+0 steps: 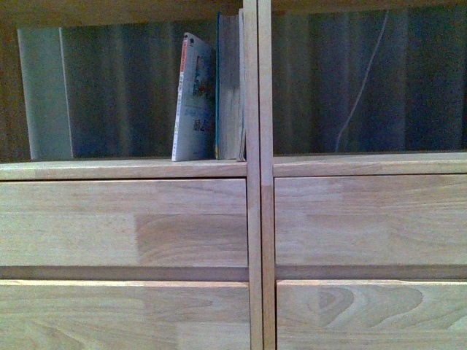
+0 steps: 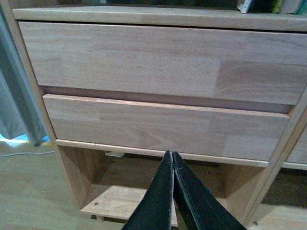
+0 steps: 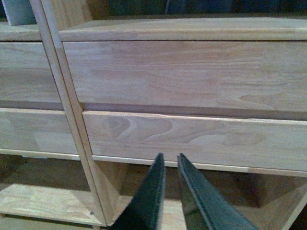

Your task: Organize books on shelf

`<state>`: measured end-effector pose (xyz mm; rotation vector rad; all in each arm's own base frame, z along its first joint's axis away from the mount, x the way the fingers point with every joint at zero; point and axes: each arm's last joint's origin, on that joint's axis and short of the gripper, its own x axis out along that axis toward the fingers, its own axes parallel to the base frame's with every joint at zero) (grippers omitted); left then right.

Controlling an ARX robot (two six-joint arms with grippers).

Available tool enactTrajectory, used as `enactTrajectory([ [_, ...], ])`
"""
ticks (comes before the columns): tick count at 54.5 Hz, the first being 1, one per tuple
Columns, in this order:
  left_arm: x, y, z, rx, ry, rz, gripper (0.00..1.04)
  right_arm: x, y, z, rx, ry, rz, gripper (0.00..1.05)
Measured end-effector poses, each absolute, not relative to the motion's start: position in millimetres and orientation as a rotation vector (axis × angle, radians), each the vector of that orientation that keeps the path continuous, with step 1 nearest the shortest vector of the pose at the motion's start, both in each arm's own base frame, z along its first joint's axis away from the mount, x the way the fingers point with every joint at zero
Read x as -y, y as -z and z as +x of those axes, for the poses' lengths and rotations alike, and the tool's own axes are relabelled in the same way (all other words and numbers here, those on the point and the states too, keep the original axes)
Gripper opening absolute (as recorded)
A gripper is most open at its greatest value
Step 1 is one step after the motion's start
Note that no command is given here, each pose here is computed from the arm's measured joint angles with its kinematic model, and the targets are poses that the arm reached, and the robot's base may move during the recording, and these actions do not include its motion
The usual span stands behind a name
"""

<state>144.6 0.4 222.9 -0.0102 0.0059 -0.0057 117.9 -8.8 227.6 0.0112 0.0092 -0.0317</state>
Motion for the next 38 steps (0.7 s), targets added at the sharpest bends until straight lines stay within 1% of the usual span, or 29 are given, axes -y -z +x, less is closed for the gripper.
enactTrajectory([
  [8,0,-210,137,-0.006,0.0,-0.01,0.03,0,-212,115,-0.012,-0.004,0.007,0.03],
  [27,0,-188,123,0.0,-0.001,-0.01,0.03,0,-189,108,-0.006,0.0,0.006,0.03],
  [32,0,-185,121,-0.001,-0.001,-0.01,0.03,0,-182,101,-0.031,0.0,0.006,0.03],
  [38,0,-182,118,0.001,-0.001,-0.01,0.03,0,-182,98,-0.001,0.001,0.006,0.03],
])
